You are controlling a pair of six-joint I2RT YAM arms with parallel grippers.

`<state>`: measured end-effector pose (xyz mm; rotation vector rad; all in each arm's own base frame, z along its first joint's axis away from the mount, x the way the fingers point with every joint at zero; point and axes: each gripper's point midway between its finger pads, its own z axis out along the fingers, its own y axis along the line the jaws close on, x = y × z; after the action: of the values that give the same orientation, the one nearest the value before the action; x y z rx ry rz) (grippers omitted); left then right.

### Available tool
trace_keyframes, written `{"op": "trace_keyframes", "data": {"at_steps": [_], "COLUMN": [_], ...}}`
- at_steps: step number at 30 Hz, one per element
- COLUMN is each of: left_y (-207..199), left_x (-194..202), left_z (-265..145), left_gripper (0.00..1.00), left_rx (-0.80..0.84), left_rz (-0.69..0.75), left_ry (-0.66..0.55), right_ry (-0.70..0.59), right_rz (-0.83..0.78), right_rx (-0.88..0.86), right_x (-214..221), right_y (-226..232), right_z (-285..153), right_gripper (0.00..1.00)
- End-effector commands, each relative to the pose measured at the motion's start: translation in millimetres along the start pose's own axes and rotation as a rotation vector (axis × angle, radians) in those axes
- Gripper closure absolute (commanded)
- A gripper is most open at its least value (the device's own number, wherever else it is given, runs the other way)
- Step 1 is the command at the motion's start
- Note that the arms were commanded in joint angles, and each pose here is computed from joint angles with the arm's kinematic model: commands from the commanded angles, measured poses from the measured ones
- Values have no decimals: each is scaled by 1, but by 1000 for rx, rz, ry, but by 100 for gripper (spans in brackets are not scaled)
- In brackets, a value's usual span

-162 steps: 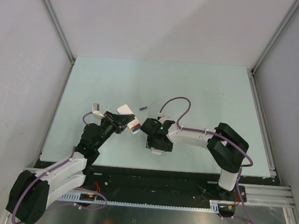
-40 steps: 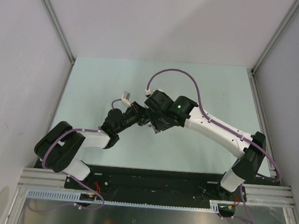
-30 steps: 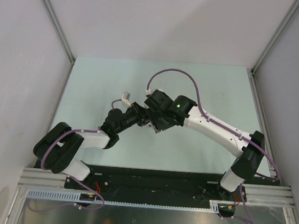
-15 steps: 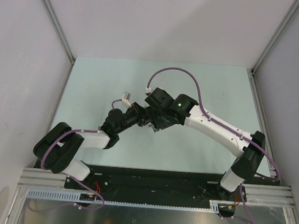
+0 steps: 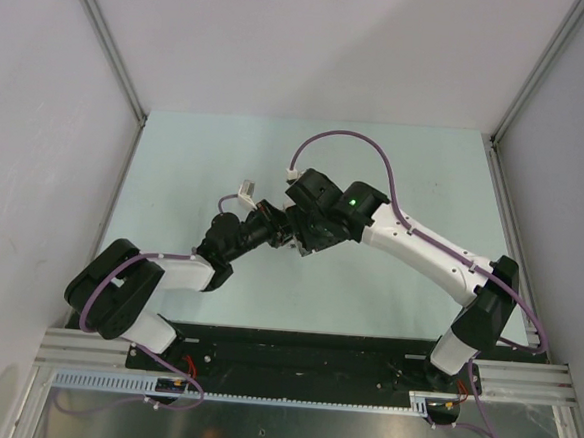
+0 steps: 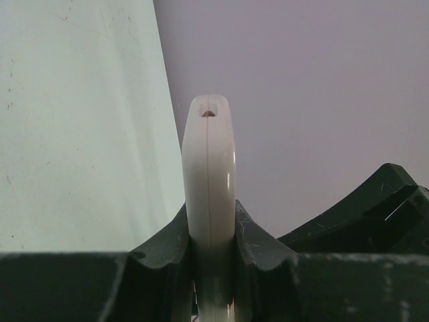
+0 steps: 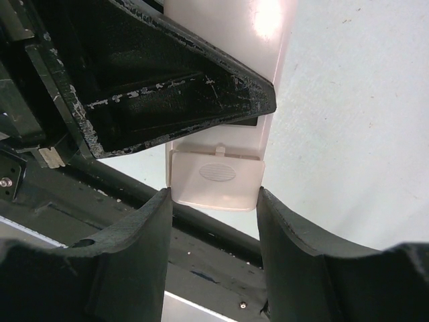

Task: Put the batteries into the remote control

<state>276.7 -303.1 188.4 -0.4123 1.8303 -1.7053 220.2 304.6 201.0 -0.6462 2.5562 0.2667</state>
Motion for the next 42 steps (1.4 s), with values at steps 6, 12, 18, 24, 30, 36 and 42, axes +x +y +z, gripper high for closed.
{"op": "trace_keyframes", "data": {"at_steps": [6, 12, 18, 24, 30, 36, 42], "left_y": [-30, -31, -30, -33, -32, -33, -34], "left_x": [-3, -3, -3, -3, -3, -3, -3], "left_z": [-1, -1, -2, -1, -1, -1, -2], "left_gripper": [100, 100, 100, 100, 100, 100, 100], "left_rx": [97, 98, 98, 105, 105, 109, 112], "left_rz": [14, 10, 12, 11, 8, 8, 7], "left_ry": [-9, -11, -12, -9, -8, -8, -10], "right_ry": [-3, 5, 8, 19, 19, 25, 33], "right_rz": [26, 33, 32, 40, 50, 58, 66], "right_rx": [-44, -34, -7, -15, -55, -66, -49], "right_x": [-4, -3, -2, -1, -3, -2, 0], "right_y": [8, 4, -2, -4, 5, 7, 1], "right_z": [-3, -1, 1, 2, 1, 1, 4], "right_gripper": [100, 100, 100, 100, 100, 98, 97]}}
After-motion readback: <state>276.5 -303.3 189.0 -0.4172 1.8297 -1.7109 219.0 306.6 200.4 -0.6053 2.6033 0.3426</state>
